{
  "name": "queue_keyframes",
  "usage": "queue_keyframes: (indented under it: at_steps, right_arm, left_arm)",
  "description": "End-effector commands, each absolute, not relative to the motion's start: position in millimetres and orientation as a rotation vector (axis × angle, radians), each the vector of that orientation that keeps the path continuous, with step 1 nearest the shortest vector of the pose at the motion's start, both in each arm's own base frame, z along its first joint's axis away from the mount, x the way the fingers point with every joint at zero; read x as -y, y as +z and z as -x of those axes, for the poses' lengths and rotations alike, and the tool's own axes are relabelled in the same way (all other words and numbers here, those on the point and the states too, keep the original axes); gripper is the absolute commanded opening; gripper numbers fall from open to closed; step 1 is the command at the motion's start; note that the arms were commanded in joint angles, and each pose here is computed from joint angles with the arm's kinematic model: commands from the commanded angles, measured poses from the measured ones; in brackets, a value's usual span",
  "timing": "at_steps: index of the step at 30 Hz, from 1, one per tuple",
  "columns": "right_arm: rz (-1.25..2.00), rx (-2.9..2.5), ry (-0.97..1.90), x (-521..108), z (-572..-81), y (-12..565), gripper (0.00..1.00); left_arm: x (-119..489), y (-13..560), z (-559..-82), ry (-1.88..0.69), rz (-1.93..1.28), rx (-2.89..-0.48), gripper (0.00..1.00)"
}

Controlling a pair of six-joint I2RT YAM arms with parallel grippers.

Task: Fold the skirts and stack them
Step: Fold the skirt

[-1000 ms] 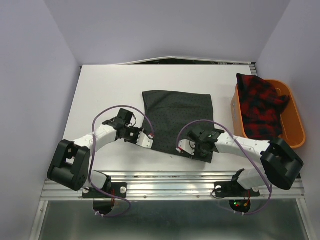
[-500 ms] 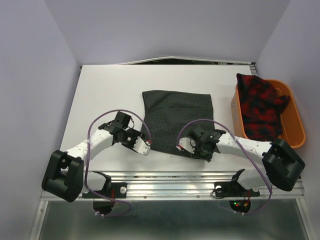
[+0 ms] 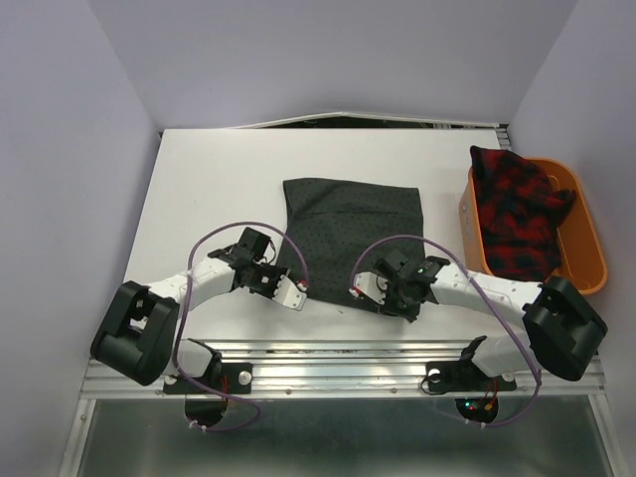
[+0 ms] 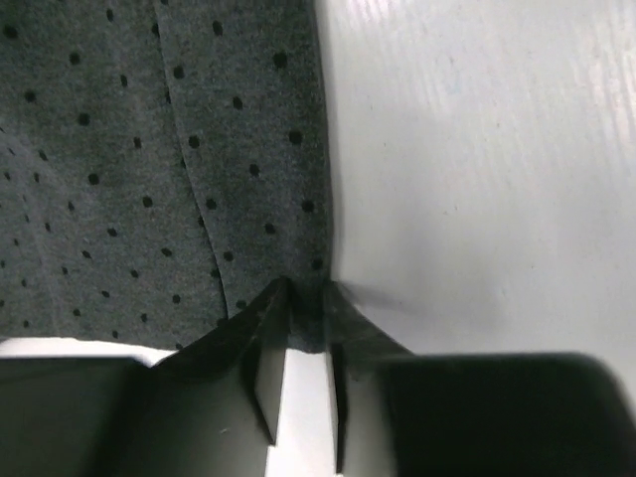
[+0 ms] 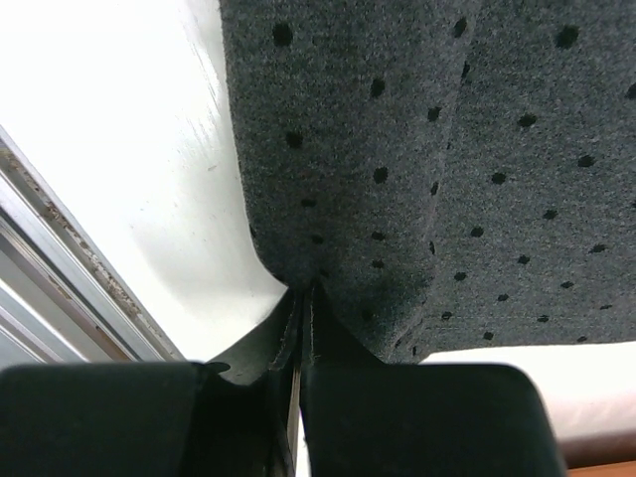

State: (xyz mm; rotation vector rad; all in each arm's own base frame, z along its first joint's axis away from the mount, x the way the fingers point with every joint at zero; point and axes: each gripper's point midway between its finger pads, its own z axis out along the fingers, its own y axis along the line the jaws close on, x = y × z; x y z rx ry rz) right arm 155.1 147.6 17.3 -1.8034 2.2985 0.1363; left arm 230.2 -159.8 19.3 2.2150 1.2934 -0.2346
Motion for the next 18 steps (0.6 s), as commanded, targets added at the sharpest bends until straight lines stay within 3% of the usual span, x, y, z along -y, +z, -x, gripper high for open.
queue_keyframes:
  at_steps: [1,2,6,18]
  right_arm:
    - [1.770,-2.203,0.194,-171.7,-170.1,41.0,0.01]
    - [1.773,-2.198,0.187,-171.7,-171.4,42.6,0.01]
    - [1.800,-2.198,0.205,-172.0,-168.2,55.6,0.01]
    - [1.819,-2.055,0.204,-160.8,-162.0,133.6,0.01]
  left_arm:
    - [159.4,12.7,-232.5,-0.232,-2.212,-1.340,0.20]
    - [157.5,12.3,-232.0,-0.229,-2.212,-1.352,0.11]
    - [153.4,25.1,-224.9,-0.239,-2.164,-1.400,0.00]
    - [138.7,75.5,-187.2,-0.267,-2.046,-1.452,0.00]
